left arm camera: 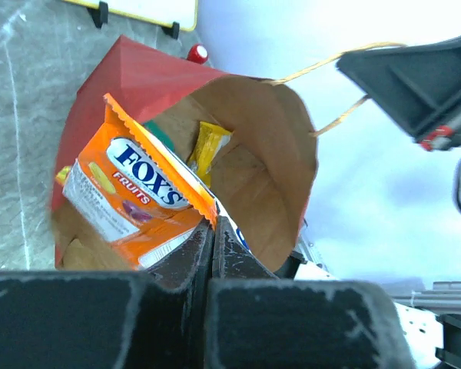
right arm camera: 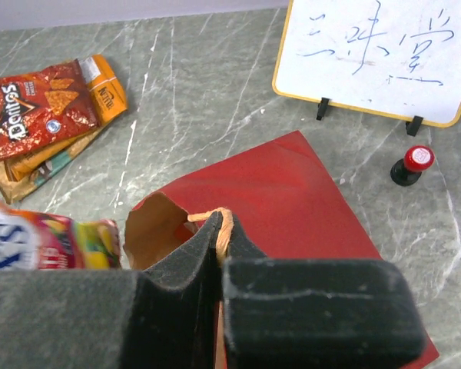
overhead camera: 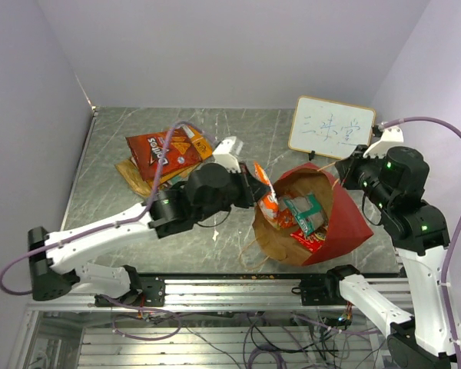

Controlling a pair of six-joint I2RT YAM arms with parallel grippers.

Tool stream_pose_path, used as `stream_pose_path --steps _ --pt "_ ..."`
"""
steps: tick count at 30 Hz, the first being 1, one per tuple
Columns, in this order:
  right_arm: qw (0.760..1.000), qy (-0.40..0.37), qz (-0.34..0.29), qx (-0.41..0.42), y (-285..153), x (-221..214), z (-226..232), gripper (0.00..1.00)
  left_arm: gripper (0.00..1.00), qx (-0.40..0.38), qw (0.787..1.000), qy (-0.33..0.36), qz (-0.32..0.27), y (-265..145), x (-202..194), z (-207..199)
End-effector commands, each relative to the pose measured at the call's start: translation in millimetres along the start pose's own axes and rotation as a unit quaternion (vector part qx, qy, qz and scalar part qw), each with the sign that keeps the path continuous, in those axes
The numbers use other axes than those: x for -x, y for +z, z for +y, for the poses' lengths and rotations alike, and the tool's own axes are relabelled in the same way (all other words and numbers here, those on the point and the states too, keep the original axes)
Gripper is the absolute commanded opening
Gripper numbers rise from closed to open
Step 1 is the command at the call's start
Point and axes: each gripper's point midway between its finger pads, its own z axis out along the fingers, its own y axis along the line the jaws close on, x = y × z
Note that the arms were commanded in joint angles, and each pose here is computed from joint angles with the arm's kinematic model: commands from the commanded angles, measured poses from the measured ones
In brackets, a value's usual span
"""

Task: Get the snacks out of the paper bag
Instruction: Take out the snack from the paper bag, then place the snack at the center of the board.

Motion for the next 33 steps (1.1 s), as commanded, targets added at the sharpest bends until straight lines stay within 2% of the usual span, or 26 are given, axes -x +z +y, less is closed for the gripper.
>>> stream_pose_path --steps 1,9,14,22,26,33 --pt "0.999 0.011 -0.027 -0.012 2 5 -4 0.00 0.07 0.023 0.999 0.028 -0.035 -36 34 4" --pt "0.999 0.030 -0.016 -0.031 5 -7 -11 0.00 0.07 0.119 0.986 0.070 -0.097 -103 97 23" --pt "0.999 0.037 -0.017 -0.027 9 -7 -9 0.00 0.07 0.254 0.953 0.101 -0.129 -129 124 71" --pt "0.998 0.048 -0.022 -0.021 5 -8 -6 0.00 0.07 0.392 0.895 0.164 -0.134 -126 175 149" --pt "0.999 0.043 -0.017 -0.012 4 -7 -3 0.00 0.07 0.427 0.883 0.165 -0.103 -110 196 199" --pt "1.000 0.014 -0.003 0.004 1 -8 1 0.00 0.07 0.536 0.832 0.137 -0.051 -107 221 305"
